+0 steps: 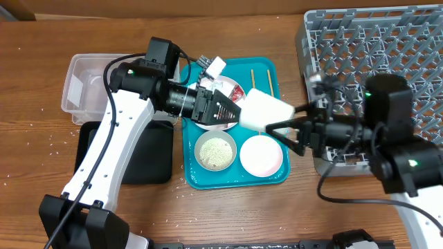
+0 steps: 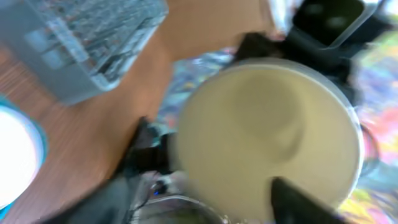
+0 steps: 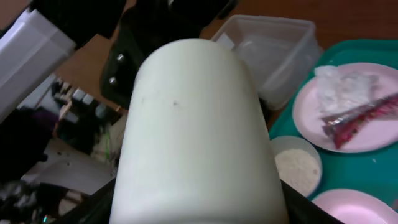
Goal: Sort waste into correct bins and load items into the dishwasher
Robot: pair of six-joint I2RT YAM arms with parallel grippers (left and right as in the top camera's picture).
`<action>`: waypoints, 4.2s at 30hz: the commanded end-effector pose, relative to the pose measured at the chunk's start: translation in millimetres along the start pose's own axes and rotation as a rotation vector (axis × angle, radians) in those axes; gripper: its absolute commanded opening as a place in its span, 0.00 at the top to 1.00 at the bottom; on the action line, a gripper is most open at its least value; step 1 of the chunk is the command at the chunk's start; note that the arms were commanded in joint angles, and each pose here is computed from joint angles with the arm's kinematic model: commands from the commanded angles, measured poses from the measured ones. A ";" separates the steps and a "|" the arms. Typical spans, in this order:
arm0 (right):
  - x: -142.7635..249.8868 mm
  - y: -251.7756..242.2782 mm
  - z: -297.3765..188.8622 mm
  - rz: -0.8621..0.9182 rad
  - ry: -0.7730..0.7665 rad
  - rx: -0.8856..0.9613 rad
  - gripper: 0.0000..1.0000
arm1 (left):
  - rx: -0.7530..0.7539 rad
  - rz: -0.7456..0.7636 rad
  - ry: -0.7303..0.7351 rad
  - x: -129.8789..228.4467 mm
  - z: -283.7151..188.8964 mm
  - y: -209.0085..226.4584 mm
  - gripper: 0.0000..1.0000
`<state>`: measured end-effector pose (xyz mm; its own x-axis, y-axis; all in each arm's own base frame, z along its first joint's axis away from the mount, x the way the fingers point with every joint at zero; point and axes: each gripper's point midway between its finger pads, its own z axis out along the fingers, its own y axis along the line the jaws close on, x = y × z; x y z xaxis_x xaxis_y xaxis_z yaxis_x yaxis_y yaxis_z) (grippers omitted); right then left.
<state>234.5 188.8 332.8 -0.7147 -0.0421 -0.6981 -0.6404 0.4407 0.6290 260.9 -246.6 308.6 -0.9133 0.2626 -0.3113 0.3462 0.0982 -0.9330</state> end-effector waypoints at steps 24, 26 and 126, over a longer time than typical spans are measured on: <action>74.5 -276.1 -160.3 0.881 0.023 1.242 0.43 | -0.444 -0.109 0.056 19.0 -14.6 72.0 0.14; 76.9 -275.7 -158.9 0.909 0.063 1.236 0.41 | -0.445 -0.111 0.057 19.3 -14.7 72.0 0.14; 17.6 -90.2 -100.5 0.532 0.017 0.699 0.00 | -0.192 -0.360 -0.617 76.1 -180.4 137.8 0.96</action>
<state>252.1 55.7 293.6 -0.8794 0.3258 -0.3473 0.1148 0.8529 0.5093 274.0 -36.4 179.5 -0.9151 -0.4024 -0.0257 -0.1047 0.2988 -0.9486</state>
